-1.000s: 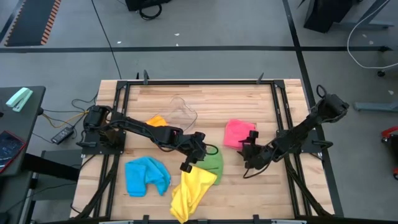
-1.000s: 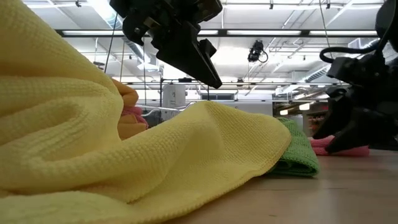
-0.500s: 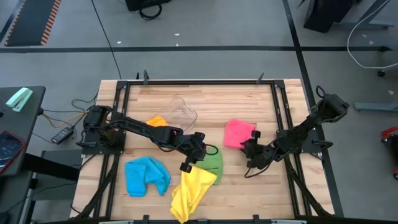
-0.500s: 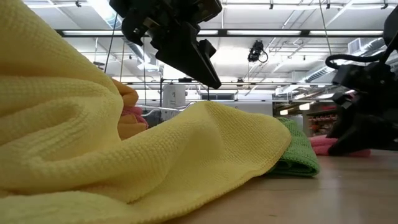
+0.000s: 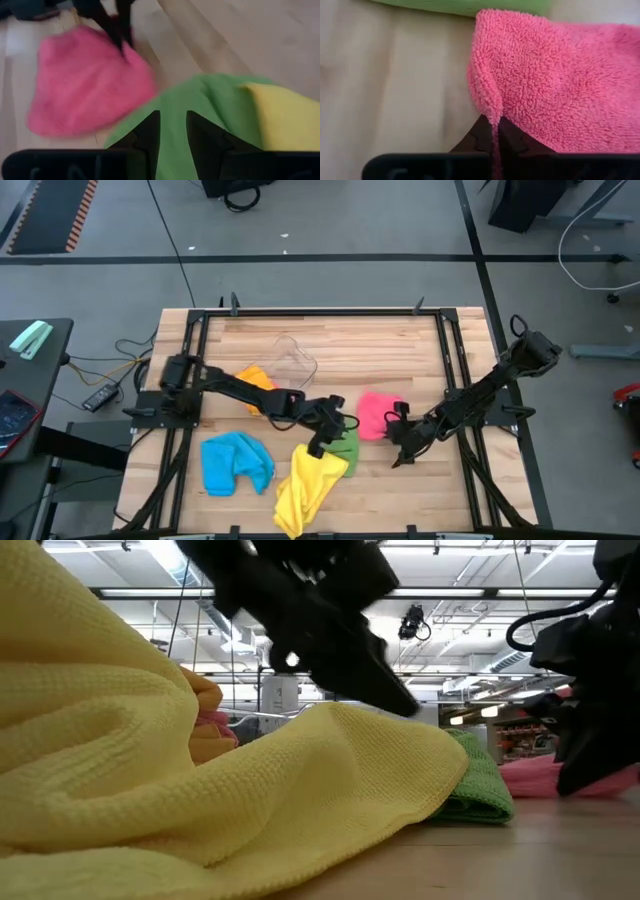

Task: Fold microfiber towels
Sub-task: Fold the pink microfiber towel

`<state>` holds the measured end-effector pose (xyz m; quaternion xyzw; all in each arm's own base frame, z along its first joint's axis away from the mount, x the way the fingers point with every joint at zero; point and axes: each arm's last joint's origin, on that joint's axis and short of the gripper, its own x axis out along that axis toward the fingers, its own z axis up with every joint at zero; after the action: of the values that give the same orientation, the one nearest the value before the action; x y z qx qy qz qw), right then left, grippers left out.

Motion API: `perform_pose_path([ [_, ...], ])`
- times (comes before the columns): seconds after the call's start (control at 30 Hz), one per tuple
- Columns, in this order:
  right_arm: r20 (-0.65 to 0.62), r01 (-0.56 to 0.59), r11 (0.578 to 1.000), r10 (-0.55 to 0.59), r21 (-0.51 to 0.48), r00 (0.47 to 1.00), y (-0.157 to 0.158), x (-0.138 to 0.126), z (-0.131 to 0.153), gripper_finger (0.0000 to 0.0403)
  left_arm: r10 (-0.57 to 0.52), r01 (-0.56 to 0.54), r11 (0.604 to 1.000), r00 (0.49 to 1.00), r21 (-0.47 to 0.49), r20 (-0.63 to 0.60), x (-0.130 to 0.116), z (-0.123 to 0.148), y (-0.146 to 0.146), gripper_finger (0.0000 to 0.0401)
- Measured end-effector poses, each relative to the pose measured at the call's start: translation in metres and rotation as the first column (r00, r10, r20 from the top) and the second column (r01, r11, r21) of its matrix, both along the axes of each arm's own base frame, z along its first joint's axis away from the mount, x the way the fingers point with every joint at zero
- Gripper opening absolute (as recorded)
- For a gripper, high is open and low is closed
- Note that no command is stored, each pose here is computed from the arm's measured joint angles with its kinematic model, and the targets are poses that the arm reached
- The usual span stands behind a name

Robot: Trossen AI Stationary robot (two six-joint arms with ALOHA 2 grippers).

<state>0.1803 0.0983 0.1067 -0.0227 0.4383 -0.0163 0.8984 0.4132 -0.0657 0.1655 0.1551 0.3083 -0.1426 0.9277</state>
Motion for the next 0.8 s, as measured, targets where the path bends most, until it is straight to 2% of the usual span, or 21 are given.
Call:
perform_pose_path([
  [0.13, -0.007, 0.001, 0.999, -0.001, 0.043, 1.000, 0.002, 0.002, 0.002, 0.0011, 0.026, -0.024, 1.000, 0.988, -0.015, 0.151, 0.020, -0.020, 0.010, 0.0092],
  [0.23, -0.007, 0.010, 0.999, -0.009, 0.049, 1.000, 0.002, 0.002, 0.002, 0.0011, 0.075, -0.056, 0.996, 0.957, -0.074, 0.282, 0.033, -0.034, 0.017, 0.0083],
  [0.3, -0.003, 0.015, 0.999, -0.015, 0.046, 1.000, 0.002, 0.002, 0.002, 0.0011, 0.108, -0.074, 0.991, 0.939, -0.115, 0.326, 0.039, -0.050, 0.020, 0.0077],
  [0.4, 0.001, 0.025, 0.999, -0.025, 0.047, 1.000, 0.000, 0.003, 0.002, 0.0011, 0.191, -0.153, 0.977, 0.935, -0.145, 0.298, 0.047, -0.073, 0.024, 0.0067],
  [0.47, 0.002, 0.031, 0.998, -0.031, 0.047, 1.000, -0.001, 0.004, 0.002, 0.0011, 0.221, -0.186, 0.970, 0.940, -0.155, 0.260, 0.056, -0.077, 0.024, 0.0059],
  [0.6, 0.009, 0.042, 0.998, -0.042, 0.048, 0.999, -0.003, 0.006, 0.003, 0.0011, 0.204, -0.178, 0.976, 0.948, -0.126, 0.244, 0.073, -0.078, 0.020, 0.0044],
  [0.8, 0.004, 0.039, 0.998, -0.040, 0.058, 0.999, -0.003, 0.006, 0.003, 0.0011, 0.180, -0.169, 0.983, 0.961, -0.070, 0.210, 0.075, -0.071, 0.021, 0.0028],
])
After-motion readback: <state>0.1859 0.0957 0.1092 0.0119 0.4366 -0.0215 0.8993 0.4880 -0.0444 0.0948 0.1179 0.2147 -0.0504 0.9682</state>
